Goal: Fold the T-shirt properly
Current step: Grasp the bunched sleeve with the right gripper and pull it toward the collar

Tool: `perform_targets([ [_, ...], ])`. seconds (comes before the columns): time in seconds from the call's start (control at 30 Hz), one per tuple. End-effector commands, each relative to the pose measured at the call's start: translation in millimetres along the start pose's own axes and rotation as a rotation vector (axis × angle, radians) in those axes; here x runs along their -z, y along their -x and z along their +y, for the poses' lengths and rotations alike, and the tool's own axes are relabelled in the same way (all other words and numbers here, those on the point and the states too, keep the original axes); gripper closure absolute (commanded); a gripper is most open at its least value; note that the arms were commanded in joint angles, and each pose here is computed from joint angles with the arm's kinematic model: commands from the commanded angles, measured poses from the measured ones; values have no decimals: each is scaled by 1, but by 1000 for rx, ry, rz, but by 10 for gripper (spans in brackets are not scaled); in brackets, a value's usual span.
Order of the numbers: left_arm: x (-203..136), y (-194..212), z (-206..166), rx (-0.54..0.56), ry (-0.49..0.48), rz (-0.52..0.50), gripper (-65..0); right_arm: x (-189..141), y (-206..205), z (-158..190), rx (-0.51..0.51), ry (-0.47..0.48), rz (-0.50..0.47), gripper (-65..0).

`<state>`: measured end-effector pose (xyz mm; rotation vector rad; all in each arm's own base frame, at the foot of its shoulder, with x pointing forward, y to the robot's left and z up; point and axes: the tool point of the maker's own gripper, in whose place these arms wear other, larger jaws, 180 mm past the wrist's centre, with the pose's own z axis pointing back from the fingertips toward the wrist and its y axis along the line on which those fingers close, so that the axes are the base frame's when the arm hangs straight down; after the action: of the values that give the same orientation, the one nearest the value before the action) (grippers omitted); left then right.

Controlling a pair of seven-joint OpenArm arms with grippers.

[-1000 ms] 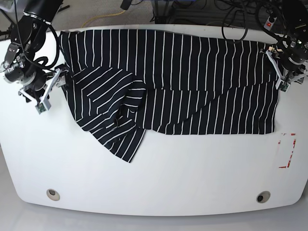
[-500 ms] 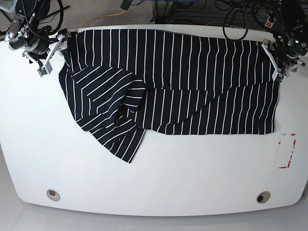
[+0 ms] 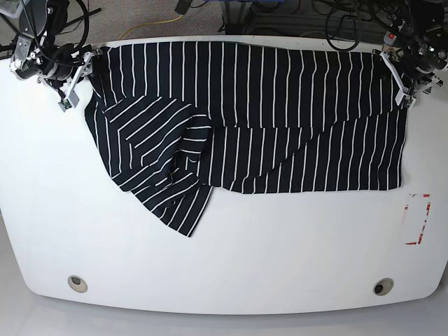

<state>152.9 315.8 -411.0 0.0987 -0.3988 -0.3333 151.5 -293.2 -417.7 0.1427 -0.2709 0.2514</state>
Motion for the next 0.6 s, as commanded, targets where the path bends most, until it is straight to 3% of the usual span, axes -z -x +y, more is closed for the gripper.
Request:
perform_targets([
  [0.0,-6,13,11,37,-30,62,-374,-12,-8,-15,-30,41,-10,-298],
  [0.2,-14,9,10,60,-41,48,-374,-24,-19,-31,-65,82,-14,-298],
  [0.57,-40,-34,8,152,-101,-65,-375,-56,-64,-11,-197,156,-98,-300],
])
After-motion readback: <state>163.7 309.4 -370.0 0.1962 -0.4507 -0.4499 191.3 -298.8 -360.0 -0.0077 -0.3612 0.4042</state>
